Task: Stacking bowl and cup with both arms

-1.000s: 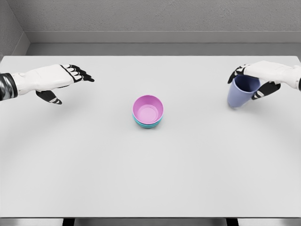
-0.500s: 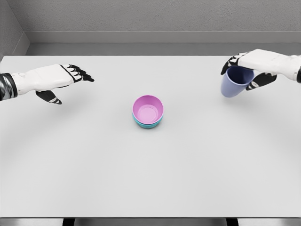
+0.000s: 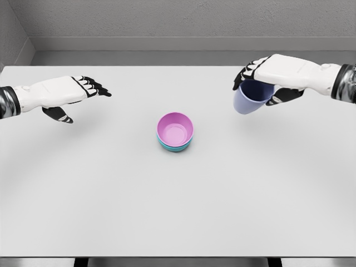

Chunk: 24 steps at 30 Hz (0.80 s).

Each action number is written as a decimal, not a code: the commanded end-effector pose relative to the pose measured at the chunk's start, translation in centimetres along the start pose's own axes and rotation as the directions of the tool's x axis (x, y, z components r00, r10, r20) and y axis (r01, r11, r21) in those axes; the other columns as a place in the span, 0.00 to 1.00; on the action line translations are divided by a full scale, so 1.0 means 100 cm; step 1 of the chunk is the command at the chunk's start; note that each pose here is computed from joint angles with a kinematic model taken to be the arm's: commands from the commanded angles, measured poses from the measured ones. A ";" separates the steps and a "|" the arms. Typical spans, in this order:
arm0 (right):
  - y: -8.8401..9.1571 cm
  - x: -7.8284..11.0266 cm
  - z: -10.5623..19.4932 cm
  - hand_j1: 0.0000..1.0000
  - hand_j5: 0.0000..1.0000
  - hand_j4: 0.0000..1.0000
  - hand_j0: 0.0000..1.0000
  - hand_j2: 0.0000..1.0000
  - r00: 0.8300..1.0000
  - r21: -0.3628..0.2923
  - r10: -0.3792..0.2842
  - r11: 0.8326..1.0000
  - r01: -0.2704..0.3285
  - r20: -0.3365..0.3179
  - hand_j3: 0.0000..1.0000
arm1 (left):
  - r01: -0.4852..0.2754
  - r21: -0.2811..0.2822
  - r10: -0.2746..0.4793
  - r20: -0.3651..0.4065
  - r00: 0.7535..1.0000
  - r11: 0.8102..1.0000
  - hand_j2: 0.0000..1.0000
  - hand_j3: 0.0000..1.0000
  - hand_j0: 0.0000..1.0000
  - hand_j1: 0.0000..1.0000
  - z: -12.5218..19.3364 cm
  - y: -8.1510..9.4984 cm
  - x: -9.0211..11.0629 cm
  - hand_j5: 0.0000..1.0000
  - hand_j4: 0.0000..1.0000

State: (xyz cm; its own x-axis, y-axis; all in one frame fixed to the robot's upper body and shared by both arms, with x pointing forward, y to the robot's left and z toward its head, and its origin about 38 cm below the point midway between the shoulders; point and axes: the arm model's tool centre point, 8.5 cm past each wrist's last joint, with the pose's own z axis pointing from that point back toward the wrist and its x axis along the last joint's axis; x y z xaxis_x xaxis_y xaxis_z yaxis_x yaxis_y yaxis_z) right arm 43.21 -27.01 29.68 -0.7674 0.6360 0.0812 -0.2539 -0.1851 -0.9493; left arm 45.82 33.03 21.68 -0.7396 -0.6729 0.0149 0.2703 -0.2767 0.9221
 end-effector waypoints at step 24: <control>-0.019 0.073 -0.045 0.68 0.68 0.68 0.68 0.68 0.961 -0.119 0.077 0.992 -0.046 0.265 0.68 | -0.004 0.003 0.004 -0.002 1.000 1.000 1.00 1.00 1.00 1.00 0.001 0.001 -0.001 1.00 1.00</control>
State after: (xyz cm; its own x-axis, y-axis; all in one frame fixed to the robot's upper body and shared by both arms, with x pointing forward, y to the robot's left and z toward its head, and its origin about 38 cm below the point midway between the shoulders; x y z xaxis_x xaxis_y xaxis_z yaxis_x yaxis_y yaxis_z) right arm 41.01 -19.29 30.75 -0.9003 0.4274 0.0824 -0.1518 -0.1309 -0.9797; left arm 45.81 33.08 21.70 -0.7392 -0.6733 0.0140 0.2702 -0.2776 0.9219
